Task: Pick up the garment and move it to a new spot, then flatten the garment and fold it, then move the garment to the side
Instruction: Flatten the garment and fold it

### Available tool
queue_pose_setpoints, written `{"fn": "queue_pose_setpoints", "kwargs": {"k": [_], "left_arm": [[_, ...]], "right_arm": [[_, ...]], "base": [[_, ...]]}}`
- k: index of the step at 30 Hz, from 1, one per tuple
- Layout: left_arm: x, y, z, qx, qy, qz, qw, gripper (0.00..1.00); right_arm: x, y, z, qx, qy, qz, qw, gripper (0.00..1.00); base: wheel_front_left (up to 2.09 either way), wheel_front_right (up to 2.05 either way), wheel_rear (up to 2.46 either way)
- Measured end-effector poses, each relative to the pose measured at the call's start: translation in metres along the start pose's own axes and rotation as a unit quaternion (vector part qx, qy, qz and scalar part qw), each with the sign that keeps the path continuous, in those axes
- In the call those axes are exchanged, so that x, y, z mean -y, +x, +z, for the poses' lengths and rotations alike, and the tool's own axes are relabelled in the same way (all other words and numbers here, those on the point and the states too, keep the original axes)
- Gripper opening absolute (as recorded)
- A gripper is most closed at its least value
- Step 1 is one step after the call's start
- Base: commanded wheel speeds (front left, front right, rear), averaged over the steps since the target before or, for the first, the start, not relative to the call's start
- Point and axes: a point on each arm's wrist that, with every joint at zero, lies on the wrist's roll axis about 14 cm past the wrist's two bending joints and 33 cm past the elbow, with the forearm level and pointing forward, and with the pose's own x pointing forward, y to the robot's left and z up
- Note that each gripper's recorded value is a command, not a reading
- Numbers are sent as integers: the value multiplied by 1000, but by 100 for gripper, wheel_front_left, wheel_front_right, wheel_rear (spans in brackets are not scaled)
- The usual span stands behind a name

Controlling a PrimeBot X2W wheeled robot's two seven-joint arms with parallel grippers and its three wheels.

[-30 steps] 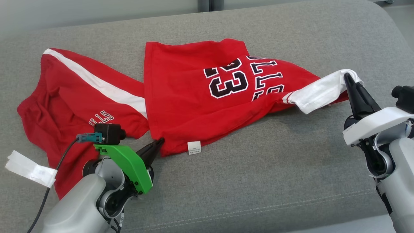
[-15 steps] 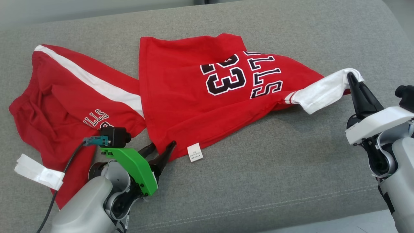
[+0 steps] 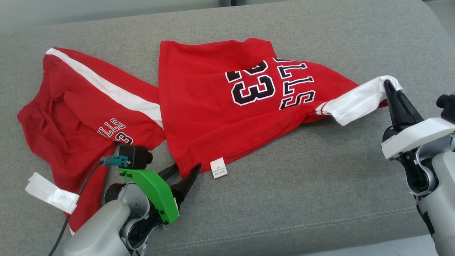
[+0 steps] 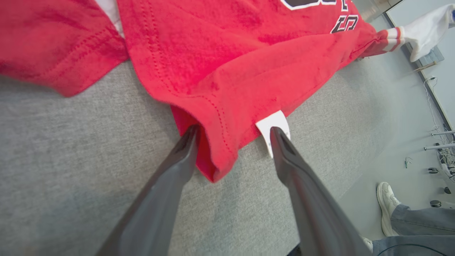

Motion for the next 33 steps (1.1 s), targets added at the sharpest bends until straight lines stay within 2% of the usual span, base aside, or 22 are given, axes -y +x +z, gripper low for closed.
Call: {"fn": "queue_pose_setpoints", "kwargs": {"k": [7,8,9,10,11,12,16,17,18,19,29,33], "left_arm": [[3,-3,-11,-11,0,-3,1000,100],[3,-3,-12,-12,0,-3,1000,95],[3,-3,-12,-13,1,-4,1000,89],[3,-3,-12,-13,0,-3,1000,74],[2,-3,-13,-14,0,-3,1000,51],[1,-3,-14,-15,-1,-1,1000,40],[-2,-3,-17,-19,-2,3,1000,7],[-2,-3,-17,-20,-2,3,1000,7],[-2,-3,-17,-20,-2,3,1000,1],[-2,-3,-17,-20,-2,3,1000,0],[4,0,-18,-22,-3,-8,1000,0],[12,-2,7,12,4,-24,1000,0]], "right_arm": [[-1,1,0,0,3,1,1000,0],[-1,1,0,0,3,2,1000,0],[-1,1,0,0,3,2,1000,0],[-1,1,0,0,3,2,1000,0],[-1,1,0,0,3,2,1000,0],[-1,0,0,0,3,2,1000,0],[0,0,0,-1,3,0,1000,0],[0,0,0,-1,3,0,1000,0],[0,0,0,-1,3,0,1000,0],[1,-1,0,-1,3,-1,1000,0],[0,-2,-4,-5,5,1,1000,0],[-15,-1,0,-1,23,22,1000,0]], "base": [[0,0,0],[0,0,0],[0,0,0],[0,0,0],[0,0,0],[0,0,0],[0,0,0],[0,0,0],[0,0,0],[0,0,0],[0,0,0],[0,0,0]]}}
